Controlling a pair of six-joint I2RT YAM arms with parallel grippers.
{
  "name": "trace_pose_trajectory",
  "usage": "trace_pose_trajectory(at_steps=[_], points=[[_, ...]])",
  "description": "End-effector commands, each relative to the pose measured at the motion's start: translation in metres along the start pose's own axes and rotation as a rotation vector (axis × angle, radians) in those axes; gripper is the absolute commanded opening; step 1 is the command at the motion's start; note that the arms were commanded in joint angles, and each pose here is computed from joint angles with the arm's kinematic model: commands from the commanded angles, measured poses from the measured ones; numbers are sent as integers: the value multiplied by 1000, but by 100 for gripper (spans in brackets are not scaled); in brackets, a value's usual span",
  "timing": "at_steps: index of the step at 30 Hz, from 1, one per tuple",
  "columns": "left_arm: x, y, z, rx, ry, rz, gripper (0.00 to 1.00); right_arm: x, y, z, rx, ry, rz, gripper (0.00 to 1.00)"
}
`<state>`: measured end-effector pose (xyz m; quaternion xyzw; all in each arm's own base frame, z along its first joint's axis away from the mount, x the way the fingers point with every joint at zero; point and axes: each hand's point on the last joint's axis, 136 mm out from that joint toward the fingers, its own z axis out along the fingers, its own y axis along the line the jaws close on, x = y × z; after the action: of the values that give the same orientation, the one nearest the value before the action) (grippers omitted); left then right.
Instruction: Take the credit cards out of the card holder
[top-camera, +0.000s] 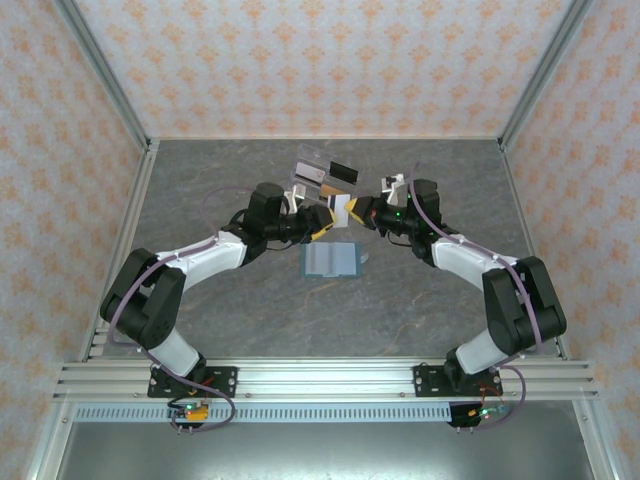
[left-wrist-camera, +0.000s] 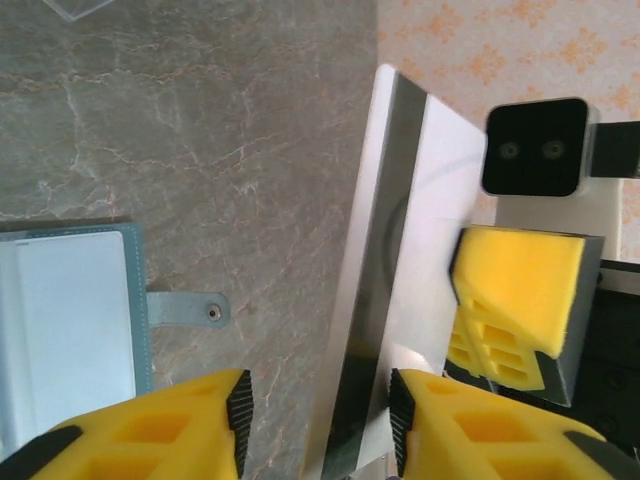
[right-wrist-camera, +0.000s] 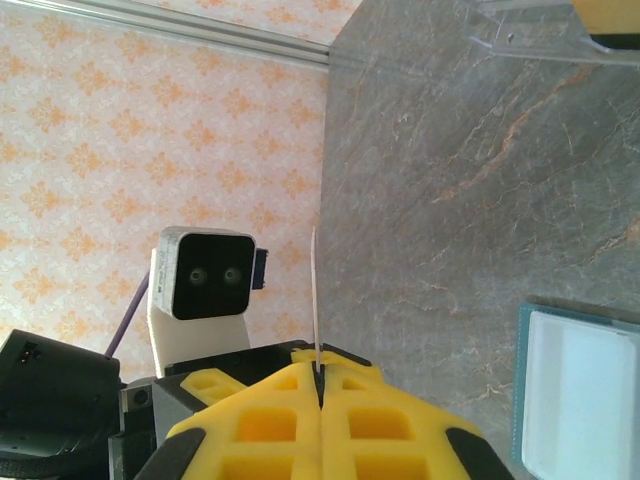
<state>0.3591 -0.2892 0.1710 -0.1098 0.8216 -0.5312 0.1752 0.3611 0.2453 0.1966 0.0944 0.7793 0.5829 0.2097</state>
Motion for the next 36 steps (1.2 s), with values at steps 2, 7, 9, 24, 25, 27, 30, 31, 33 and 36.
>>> trace_pose_trajectory(at_steps=[2, 7, 9, 24, 25, 27, 30, 31, 33, 36], points=[[1, -18, -9, 67, -8, 55, 34, -10, 21, 1, -67, -7, -37, 0], [2, -20, -12, 71, -11, 71, 25, -11, 17, 3, -59, -5, -31, 0], [2, -21, -13, 77, -16, 81, 19, -11, 15, 3, -55, -4, -29, 0], [-23, 26, -35, -360, -170, 150, 0, -14, -41, -37, 413, -90, -180, 68], [-28, 29, -38, -431, -195, 165, 0, -16, -44, -42, 439, -104, -195, 71], [-37, 34, -45, -569, -238, 201, 0, -17, -49, -49, 482, -122, -221, 75], [-55, 38, -52, -751, -315, 228, 0, -18, -57, -58, 546, -140, -242, 80], [-64, 40, -54, -801, -347, 225, 0, -19, -59, -61, 565, -149, -247, 83], [-79, 43, -56, -898, -411, 216, 0, -20, -62, -66, 591, -159, -264, 87], [-104, 43, -60, -1003, -534, 194, 0, -21, -66, -72, 632, -168, -286, 89]])
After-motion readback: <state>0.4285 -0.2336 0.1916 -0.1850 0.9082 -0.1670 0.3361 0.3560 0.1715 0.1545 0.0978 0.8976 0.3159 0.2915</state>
